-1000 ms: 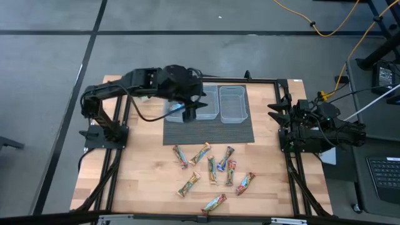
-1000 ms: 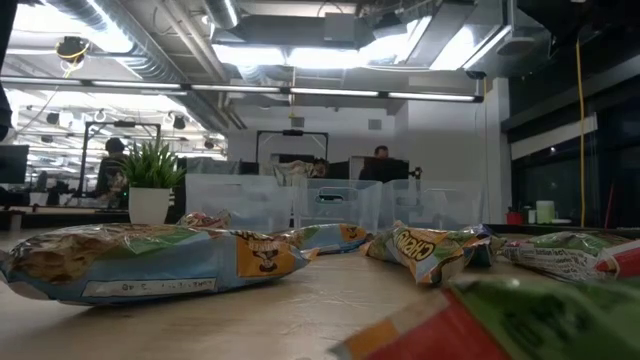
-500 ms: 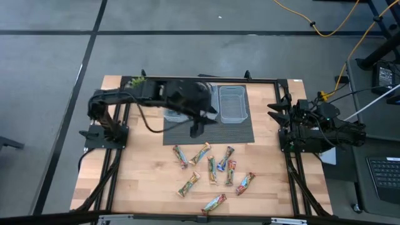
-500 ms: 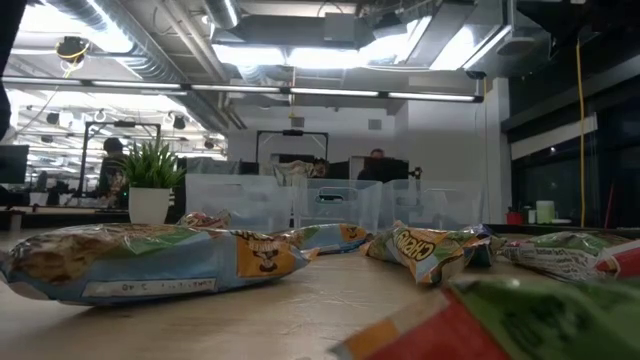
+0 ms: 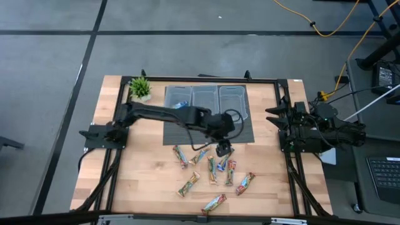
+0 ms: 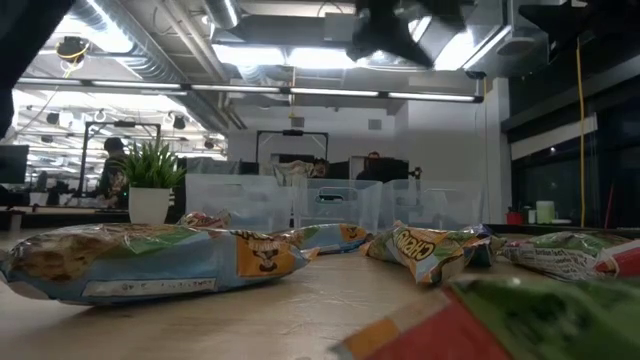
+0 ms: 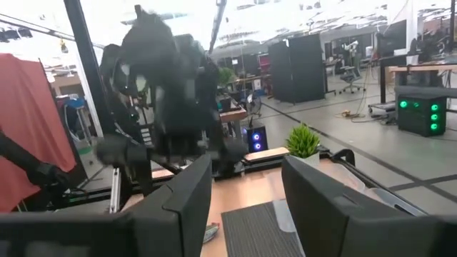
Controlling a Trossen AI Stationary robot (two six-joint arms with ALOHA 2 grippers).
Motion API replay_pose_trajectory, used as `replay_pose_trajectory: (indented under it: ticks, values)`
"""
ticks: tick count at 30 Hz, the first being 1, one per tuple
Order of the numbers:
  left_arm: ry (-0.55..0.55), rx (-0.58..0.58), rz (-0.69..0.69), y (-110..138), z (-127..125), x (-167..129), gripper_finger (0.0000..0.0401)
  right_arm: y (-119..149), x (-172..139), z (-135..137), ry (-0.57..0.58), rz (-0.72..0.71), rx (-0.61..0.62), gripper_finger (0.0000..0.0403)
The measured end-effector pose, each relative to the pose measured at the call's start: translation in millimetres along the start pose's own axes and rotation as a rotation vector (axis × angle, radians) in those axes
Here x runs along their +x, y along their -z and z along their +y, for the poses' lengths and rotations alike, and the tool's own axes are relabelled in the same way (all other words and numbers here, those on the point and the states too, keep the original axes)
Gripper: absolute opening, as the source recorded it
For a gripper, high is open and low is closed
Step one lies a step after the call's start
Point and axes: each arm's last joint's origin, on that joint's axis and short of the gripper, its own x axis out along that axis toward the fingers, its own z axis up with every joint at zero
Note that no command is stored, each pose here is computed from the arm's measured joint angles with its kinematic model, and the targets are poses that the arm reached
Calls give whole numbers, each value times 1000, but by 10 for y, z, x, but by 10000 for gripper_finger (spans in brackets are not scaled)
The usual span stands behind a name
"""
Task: Pick and place Granola Bars by type
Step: Put the blue granola bar into the left transparent bin
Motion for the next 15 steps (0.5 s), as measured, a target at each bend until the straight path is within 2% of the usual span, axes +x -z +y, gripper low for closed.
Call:
replay_pose_trajectory:
  ticks: [8, 15]
  values:
    - [-36, -74, 167, 313, 1, 746, 234, 18, 0, 3, -19, 21, -2, 174]
    - [-22, -105, 288, 588, -21, 1195, 234, 33, -1, 2, -19, 37, -4, 174]
